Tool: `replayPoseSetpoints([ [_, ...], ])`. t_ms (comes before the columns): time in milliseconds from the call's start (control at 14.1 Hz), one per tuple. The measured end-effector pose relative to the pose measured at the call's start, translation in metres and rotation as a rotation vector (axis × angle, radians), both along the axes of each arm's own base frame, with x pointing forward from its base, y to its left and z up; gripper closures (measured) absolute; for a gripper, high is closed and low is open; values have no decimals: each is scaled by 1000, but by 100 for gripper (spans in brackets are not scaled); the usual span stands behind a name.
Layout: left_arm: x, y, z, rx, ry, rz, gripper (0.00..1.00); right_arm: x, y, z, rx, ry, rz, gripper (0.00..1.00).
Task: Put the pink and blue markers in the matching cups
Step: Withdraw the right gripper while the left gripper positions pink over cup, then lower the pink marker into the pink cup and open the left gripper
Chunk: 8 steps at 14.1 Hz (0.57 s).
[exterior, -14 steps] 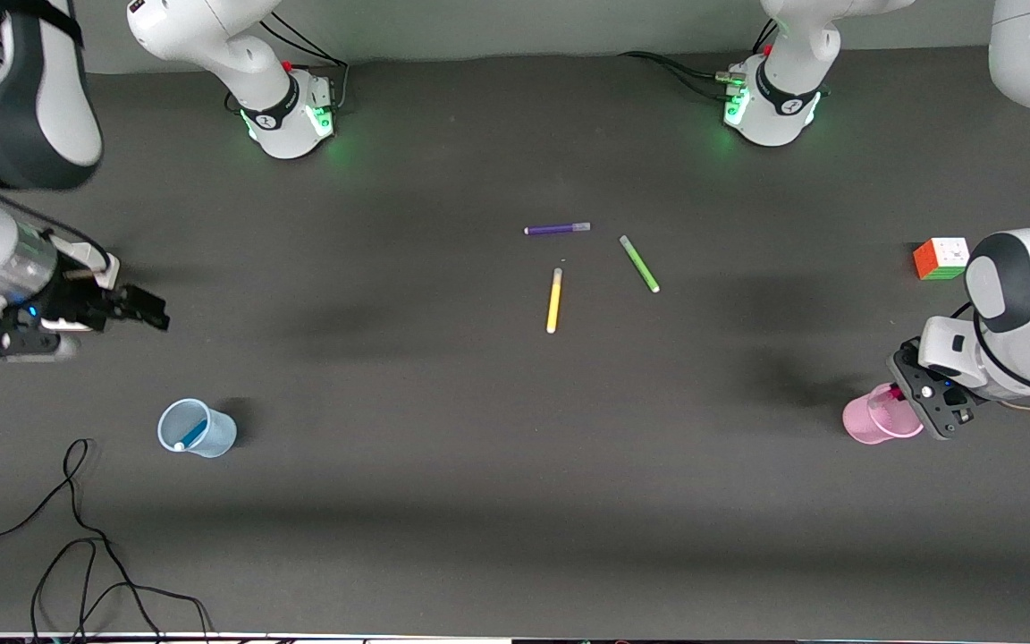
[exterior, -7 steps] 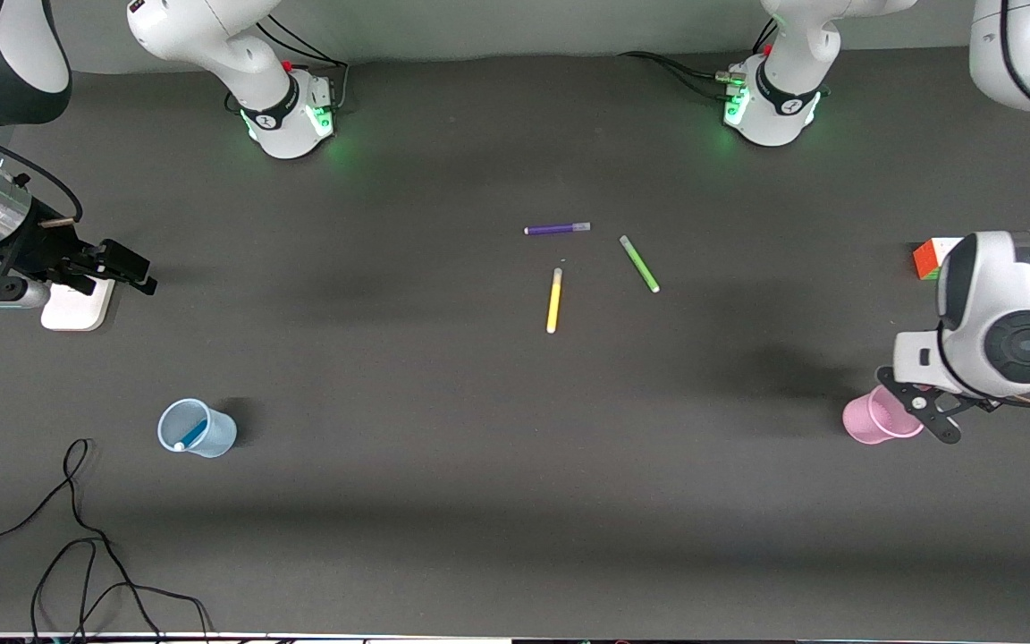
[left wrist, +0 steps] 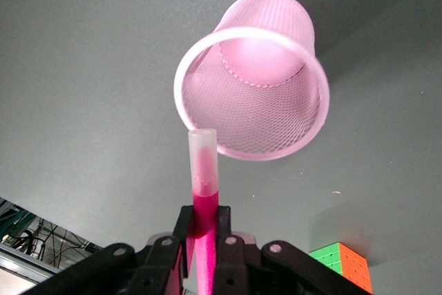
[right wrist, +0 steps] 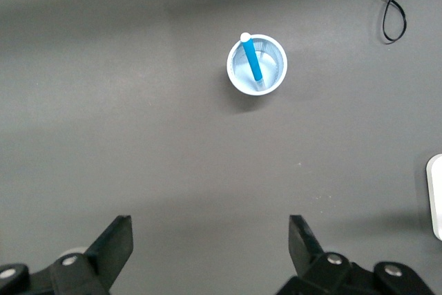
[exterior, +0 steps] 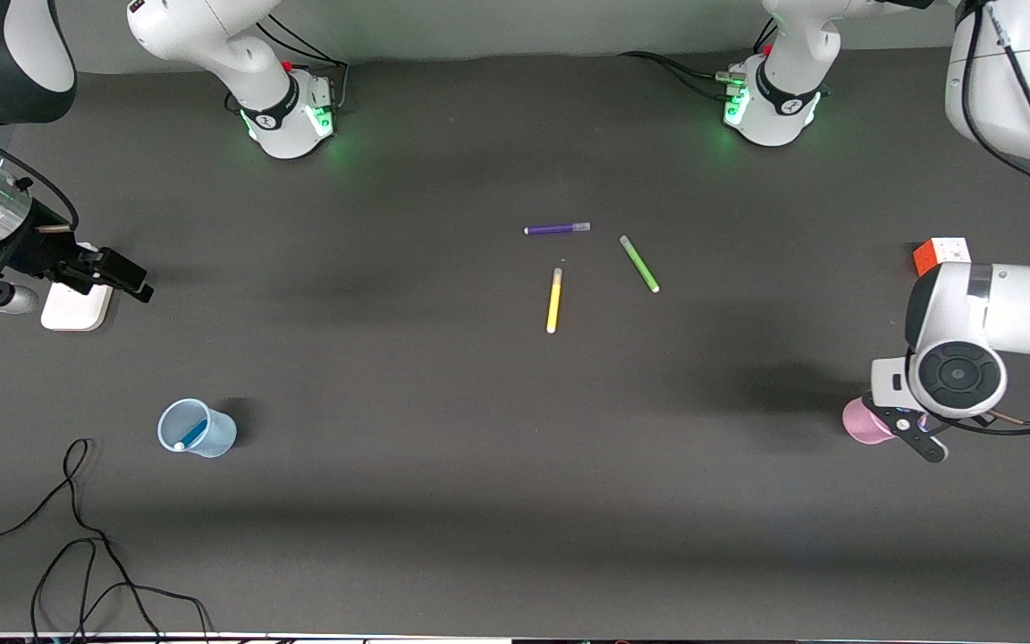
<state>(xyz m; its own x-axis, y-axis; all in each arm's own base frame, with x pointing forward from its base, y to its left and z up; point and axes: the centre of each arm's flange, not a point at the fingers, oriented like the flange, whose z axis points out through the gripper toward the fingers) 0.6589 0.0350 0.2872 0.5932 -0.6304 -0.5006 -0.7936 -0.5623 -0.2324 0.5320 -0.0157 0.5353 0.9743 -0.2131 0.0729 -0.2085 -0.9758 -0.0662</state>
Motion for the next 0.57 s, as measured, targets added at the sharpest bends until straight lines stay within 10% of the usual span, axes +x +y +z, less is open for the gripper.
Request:
replayPoseSetpoints([
  [566, 0, -18, -26, -5, 25, -35, 84, -4, 3, 3, -48, 15, -19, 0],
])
